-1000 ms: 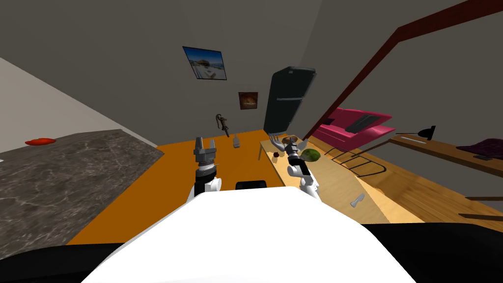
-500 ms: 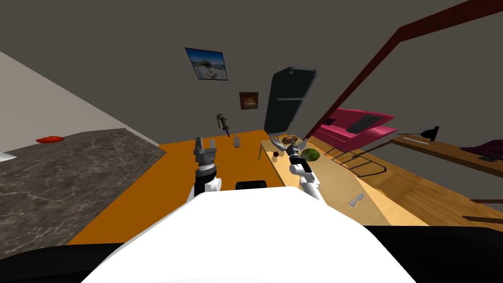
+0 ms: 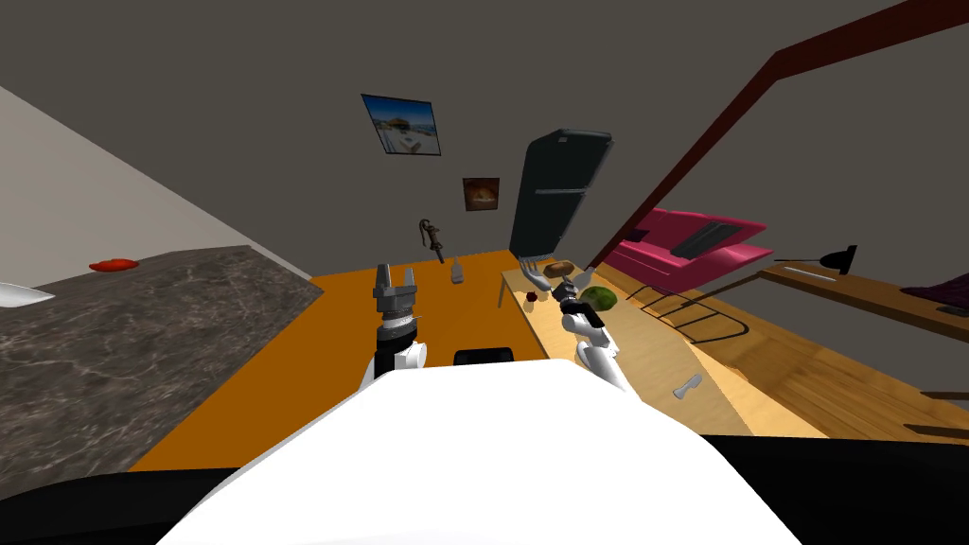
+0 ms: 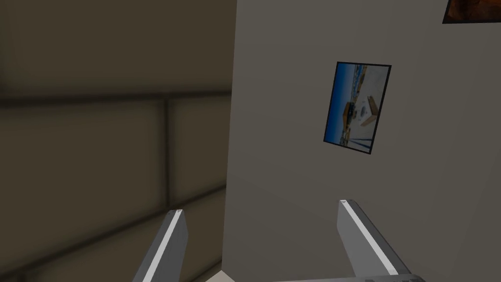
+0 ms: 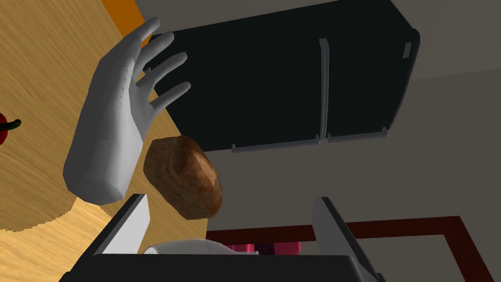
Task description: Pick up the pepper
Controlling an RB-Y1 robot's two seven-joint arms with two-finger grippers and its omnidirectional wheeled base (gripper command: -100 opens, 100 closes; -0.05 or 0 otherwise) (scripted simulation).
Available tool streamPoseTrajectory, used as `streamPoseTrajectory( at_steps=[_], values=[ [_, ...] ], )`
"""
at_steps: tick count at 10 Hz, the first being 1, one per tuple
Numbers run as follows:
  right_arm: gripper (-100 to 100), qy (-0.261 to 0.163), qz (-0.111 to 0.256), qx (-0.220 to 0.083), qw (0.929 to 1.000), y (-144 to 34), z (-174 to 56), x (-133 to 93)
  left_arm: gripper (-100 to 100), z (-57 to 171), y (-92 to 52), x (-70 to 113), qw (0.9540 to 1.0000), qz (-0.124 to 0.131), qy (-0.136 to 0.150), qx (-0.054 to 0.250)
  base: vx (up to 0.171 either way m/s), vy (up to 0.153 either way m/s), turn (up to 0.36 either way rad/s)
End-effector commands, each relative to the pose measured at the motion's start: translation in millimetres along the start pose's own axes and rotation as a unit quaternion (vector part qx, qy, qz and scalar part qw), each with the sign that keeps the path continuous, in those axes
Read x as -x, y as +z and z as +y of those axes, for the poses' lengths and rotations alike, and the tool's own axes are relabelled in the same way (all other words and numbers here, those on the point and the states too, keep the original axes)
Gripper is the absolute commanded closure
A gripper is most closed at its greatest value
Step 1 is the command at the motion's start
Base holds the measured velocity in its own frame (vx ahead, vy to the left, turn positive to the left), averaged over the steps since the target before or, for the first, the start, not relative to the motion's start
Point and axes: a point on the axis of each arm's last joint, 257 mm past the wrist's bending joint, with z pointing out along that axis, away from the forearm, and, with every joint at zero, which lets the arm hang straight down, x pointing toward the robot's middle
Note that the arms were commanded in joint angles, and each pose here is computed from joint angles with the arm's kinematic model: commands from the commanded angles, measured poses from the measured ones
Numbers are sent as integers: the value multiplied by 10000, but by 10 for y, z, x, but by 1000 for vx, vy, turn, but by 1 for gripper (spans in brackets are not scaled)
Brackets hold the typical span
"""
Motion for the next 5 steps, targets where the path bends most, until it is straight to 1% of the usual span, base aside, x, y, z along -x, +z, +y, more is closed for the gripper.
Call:
streamPoseTrajectory(
  at_steps=[1, 2, 3, 4, 5],
  values=[
    [-100, 289, -135, -270, 9991, 71, -114, 170, 0, 0, 0, 0, 10000, 0, 0, 0, -1, -12, 36],
    [-100, 341, -177, -385, 9985, 63, -206, 211, 0, 0, 0, 0, 10000, 0, 0, 0, 0, -10, 24],
    [-100, 344, -203, -421, 9983, 59, -244, 236, 0, 0, 0, 0, 10000, 0, 0, 0, 0, 0, 0],
    [-100, 630, -287, -632, 9956, 108, -310, 338, 0, 0, 0, 0, 10000, 0, 0, 0, 2, -7, 34],
    [-100, 659, -359, -726, 9945, 92, -412, 405, 0, 0, 0, 0, 10000, 0, 0, 0, 3, -10, 34]
  ],
)
